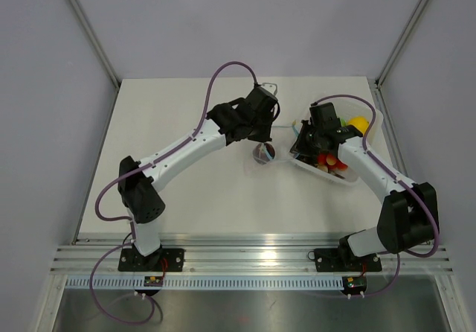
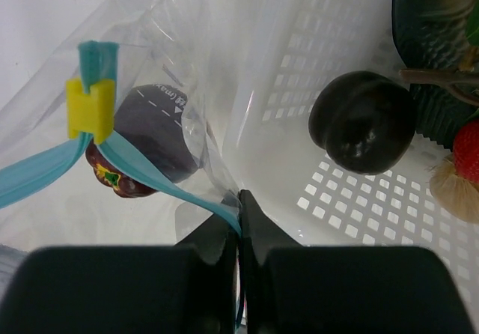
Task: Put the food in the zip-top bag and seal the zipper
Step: Adjust the zipper food storage bag at the center of the board, then pick up the fake fruit from the bin.
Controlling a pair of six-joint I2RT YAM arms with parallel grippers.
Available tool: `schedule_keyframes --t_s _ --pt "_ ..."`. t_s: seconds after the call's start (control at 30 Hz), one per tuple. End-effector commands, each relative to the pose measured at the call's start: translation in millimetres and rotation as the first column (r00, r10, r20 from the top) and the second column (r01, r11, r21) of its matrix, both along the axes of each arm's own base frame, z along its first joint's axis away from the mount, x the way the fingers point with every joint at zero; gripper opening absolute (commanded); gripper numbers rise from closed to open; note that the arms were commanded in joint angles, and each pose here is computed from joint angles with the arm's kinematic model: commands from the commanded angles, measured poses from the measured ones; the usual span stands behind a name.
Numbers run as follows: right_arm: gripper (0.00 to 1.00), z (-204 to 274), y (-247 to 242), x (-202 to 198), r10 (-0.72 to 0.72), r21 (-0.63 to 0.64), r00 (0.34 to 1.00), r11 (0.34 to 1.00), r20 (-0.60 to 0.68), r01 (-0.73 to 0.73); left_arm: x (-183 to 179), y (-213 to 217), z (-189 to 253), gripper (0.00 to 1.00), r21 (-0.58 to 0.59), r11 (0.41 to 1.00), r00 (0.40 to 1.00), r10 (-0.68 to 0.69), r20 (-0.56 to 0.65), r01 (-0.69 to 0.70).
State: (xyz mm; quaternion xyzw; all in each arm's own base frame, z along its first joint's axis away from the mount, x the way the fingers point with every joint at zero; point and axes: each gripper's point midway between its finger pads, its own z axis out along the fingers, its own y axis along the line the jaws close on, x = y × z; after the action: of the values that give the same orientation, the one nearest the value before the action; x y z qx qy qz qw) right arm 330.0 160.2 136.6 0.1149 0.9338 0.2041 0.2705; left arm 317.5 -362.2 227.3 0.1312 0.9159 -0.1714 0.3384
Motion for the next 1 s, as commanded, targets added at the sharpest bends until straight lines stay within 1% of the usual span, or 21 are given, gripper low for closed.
schedule_keyframes --t_s 0.0,0.1,0.13,0.17,0.2,0.23,0.27,0.3,0.4,0.47,0.53,0.57,0.67,0.8,0.83,0.87,0.93,0.97 --pt "0.04 31.5 9.6 8.1 0.023 0.042 0.996 0.999 0.089 -0.026 6.2 14.8 18.0 0.00 -0.013 0.999 0.998 0.037 0.052 -0.036" --pt "0.03 29.5 14.8 10.0 0.041 0.041 0.996 0.998 0.078 -0.044 10.4 34.3 14.2 0.00 0.027 0.996 0.995 0.078 0.063 -0.080" --pt "0.05 29.2 16.3 11.1 0.047 0.040 0.996 0.998 0.077 -0.050 11.1 38.3 12.9 0.00 0.036 0.996 0.994 0.085 0.067 -0.087" --pt "0.09 32.0 18.6 12.1 0.055 0.043 0.995 0.997 0.081 -0.059 11.5 43.0 11.2 0.00 0.049 0.994 0.993 0.092 0.070 -0.096" --pt "0.21 33.1 21.6 12.8 0.063 0.043 0.995 0.997 0.081 -0.067 13.9 50.9 8.8 0.00 0.079 0.989 0.989 0.116 0.089 -0.123" --pt "0.41 30.9 25.0 11.4 0.075 0.041 0.995 0.996 0.068 -0.078 13.7 54.2 7.7 0.00 0.094 0.987 0.988 0.123 0.094 -0.132" --pt "0.64 37.3 28.0 13.9 0.083 0.044 0.993 0.995 0.080 -0.087 13.5 59.1 6.2 0.00 0.114 0.984 0.987 0.128 0.096 -0.139" --pt "0.68 39.7 28.7 14.3 0.089 0.039 0.992 0.995 0.085 -0.092 14.9 63.6 6.2 0.00 0.129 0.980 0.984 0.141 0.107 -0.154" --pt "0.69 55.5 20.8 19.0 0.060 0.006 0.990 0.998 0.130 -0.061 14.6 70.3 6.2 0.00 0.153 0.974 0.982 0.152 0.116 -0.169" --pt "0.69 69.4 5.7 25.7 0.006 -0.043 0.983 0.999 0.182 0.002 14.2 71.2 7.9 0.00 0.151 0.974 0.981 0.152 0.120 -0.169" --pt "0.69 71.7 -8.6 32.0 -0.032 -0.082 0.981 0.995 0.194 0.049 13.8 71.7 7.6 0.00 0.149 0.974 0.981 0.152 0.120 -0.170" --pt "0.69 76.2 -19.6 39.6 -0.060 -0.081 0.978 0.994 0.201 0.078 13.8 71.8 9.0 0.00 0.147 0.975 0.981 0.152 0.123 -0.169" --pt "0.69 64.7 -36.4 51.7 -0.090 -0.100 0.982 0.989 0.167 0.107 13.7 69.6 9.2 0.00 0.140 0.977 0.982 0.145 0.121 -0.162" --pt "0.70 45.0 -74.7 67.2 -0.167 -0.141 0.978 0.973 0.124 0.184 10.9 70.4 6.9 0.00 0.141 0.978 0.984 0.139 0.112 -0.155" --pt "0.76 40.0 -79.2 70.6 -0.169 -0.157 0.978 0.970 0.121 0.187 10.7 70.7 7.7 0.00 0.139 0.978 0.984 0.139 0.115 -0.154" --pt "0.78 40.9 -82.2 74.0 -0.165 -0.170 0.978 0.968 0.128 0.185 10.4 70.8 7.3 0.00 0.140 0.979 0.984 0.135 0.115 -0.151" --pt "0.80 32.0 -91.3 79.3 -0.153 -0.229 0.982 0.957 0.113 0.176 11.2 71.6 8.0 0.00 0.142 0.978 0.983 0.137 0.121 -0.154" --pt "0.80 35.1 -93.5 84.6 -0.144 -0.248 0.982 0.953 0.124 0.171 11.3 71.6 7.7 0.00 0.144 0.978 0.983 0.136 0.121 -0.152"
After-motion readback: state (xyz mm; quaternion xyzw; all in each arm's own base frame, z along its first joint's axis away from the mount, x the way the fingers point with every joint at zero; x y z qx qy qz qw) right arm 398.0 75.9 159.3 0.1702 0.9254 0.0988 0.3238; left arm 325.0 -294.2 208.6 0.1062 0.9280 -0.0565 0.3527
